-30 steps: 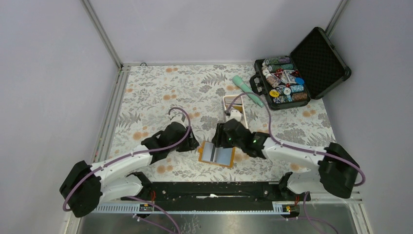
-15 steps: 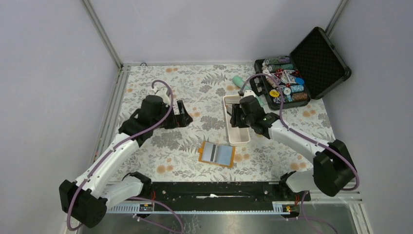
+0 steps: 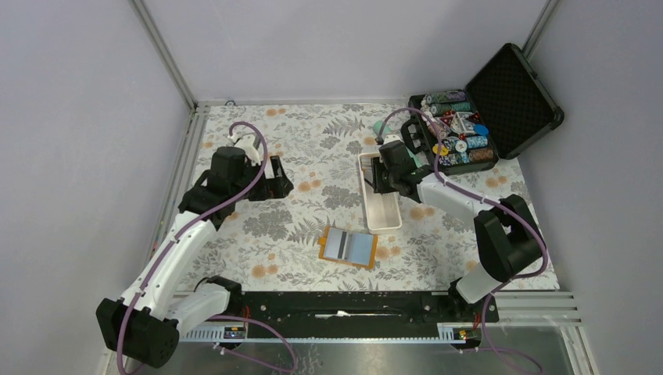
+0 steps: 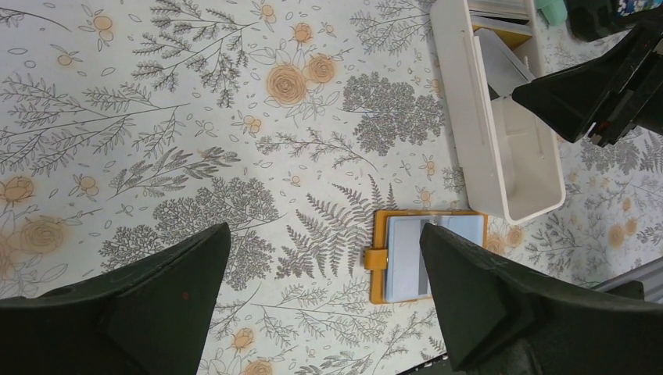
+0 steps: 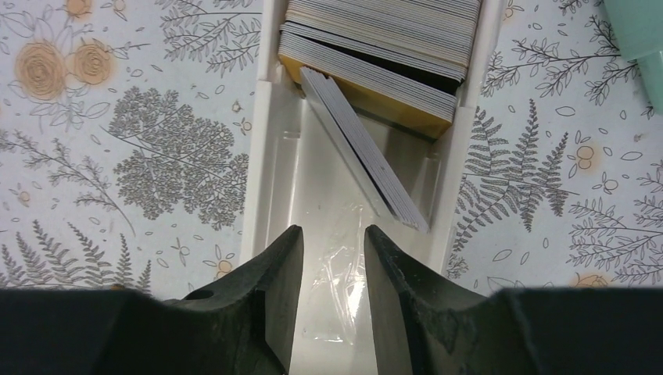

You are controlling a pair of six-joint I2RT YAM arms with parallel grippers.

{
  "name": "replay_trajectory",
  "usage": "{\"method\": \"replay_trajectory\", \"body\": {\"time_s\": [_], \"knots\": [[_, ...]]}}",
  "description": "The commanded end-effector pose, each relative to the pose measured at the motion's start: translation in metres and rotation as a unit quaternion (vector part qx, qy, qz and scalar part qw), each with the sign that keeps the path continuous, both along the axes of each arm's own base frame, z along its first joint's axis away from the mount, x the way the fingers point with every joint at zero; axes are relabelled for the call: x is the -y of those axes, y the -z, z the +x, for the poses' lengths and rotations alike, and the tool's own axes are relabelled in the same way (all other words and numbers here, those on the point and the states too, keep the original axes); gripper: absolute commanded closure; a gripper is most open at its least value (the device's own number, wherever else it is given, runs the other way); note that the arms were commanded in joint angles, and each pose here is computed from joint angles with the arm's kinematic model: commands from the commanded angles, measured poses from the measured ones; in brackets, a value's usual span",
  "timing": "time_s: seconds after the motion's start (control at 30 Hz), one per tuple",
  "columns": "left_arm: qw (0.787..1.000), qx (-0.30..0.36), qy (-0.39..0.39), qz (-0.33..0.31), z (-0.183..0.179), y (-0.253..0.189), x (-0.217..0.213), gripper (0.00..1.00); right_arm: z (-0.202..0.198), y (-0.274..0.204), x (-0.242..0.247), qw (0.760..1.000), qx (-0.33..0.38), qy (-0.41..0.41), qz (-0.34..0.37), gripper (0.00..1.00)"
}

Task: Put the credit cards into the card holder
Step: Insert the credit card into the card holder, then pick up the credit card from the storage box.

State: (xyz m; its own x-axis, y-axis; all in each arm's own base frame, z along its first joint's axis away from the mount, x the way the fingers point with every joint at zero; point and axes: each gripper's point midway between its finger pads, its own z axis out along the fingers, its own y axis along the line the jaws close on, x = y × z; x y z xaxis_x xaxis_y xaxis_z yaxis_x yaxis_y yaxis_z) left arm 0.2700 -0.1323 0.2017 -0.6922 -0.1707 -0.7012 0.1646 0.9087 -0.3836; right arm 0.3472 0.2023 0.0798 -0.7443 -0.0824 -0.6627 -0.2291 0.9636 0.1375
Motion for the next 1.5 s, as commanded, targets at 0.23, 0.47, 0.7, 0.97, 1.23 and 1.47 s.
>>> {"method": "replay_trajectory", "body": {"time_s": [0.23, 0.47, 0.7, 0.97, 1.23, 1.47], "knots": [[1.0, 0.025, -0.002, 0.006, 0.004, -0.009, -0.005, 0.01, 0.019, -0.002, 0.011, 1.0, 0.017, -0.004, -0.022, 0.59], [1.0, 0.026, -0.005, 0.005, 0.004, -0.01, -0.007, 0.01, 0.022, 0.004, 0.013, 0.999, 0.015, -0.005, -0.034, 0.6], [1.0, 0.027, -0.007, 0.004, 0.005, -0.01, -0.008, 0.01, 0.022, 0.008, 0.015, 0.999, 0.012, -0.005, -0.042, 0.6], [1.0, 0.028, -0.006, -0.003, 0.005, -0.012, -0.007, 0.01, 0.021, 0.006, 0.019, 0.999, 0.017, -0.005, -0.049, 0.6], [1.0, 0.03, -0.006, -0.007, 0.004, -0.013, -0.007, 0.01, 0.02, 0.006, 0.023, 0.998, 0.017, -0.001, -0.057, 0.6], [0.999, 0.031, -0.005, -0.011, 0.004, -0.014, -0.007, 0.01, 0.016, 0.012, 0.025, 0.998, 0.008, 0.0, -0.061, 0.6]]}}
